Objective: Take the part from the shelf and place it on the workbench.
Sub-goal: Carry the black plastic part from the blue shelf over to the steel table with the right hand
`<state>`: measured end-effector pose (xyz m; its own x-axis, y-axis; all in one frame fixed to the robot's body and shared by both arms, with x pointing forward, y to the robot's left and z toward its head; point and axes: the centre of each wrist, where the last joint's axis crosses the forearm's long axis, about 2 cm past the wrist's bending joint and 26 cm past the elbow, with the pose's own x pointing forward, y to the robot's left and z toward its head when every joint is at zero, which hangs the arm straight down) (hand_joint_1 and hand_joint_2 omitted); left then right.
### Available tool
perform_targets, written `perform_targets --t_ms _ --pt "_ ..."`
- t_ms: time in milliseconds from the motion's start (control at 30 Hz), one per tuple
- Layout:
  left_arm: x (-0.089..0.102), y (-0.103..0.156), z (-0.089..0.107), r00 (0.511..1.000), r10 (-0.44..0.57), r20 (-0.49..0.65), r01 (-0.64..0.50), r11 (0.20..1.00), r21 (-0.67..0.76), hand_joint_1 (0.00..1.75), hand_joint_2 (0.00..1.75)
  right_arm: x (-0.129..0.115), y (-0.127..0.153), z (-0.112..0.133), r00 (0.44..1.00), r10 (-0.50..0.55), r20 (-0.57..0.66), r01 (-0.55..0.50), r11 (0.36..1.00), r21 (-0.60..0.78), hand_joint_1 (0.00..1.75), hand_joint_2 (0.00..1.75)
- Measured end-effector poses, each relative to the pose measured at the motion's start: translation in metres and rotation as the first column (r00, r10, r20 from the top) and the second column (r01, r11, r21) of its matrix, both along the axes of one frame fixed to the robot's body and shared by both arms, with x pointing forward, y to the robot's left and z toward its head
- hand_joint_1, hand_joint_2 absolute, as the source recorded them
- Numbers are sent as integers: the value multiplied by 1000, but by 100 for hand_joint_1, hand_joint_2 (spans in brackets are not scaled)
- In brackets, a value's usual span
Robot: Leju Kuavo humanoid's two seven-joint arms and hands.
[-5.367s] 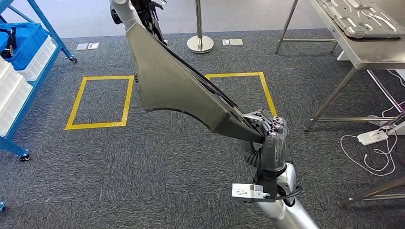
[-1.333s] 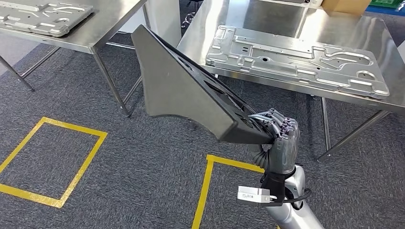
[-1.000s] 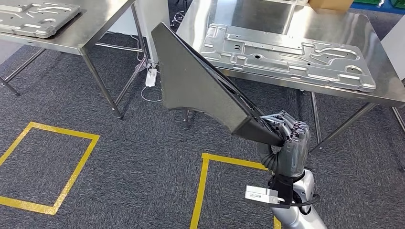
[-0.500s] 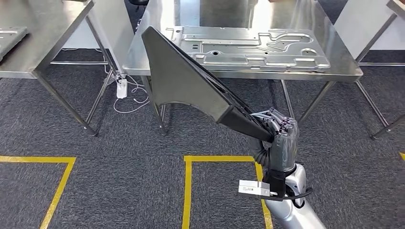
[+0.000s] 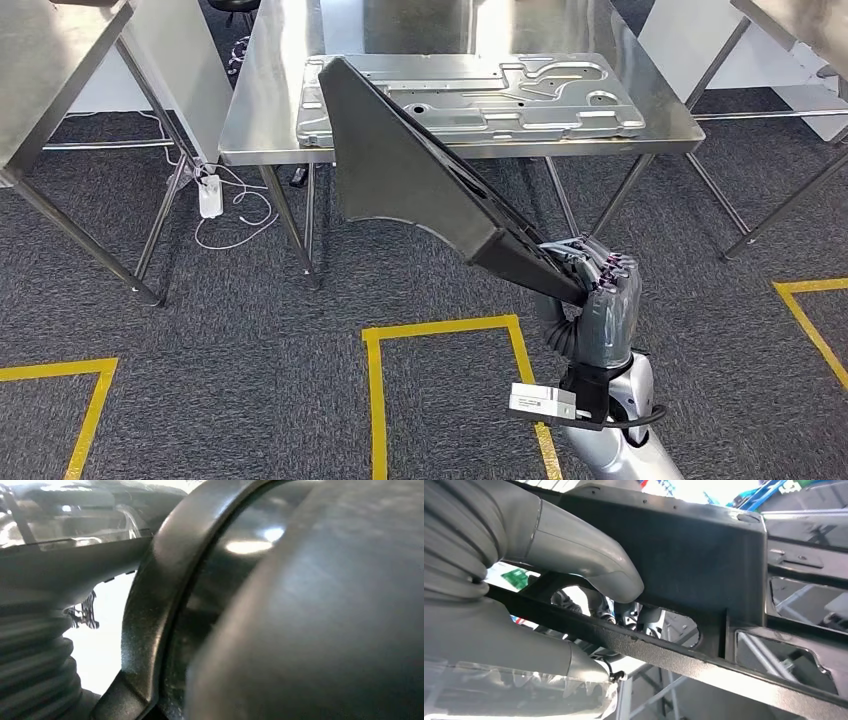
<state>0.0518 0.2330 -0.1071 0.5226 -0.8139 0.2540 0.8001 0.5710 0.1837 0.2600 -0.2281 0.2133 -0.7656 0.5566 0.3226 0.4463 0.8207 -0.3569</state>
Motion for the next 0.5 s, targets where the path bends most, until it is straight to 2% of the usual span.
perform_targets --t_ms 500 --pt "2 1 0 1000 0 9 0 1000 -22 0 175 1 -2 1 1000 -6 4 7 1000 -6 175 175"
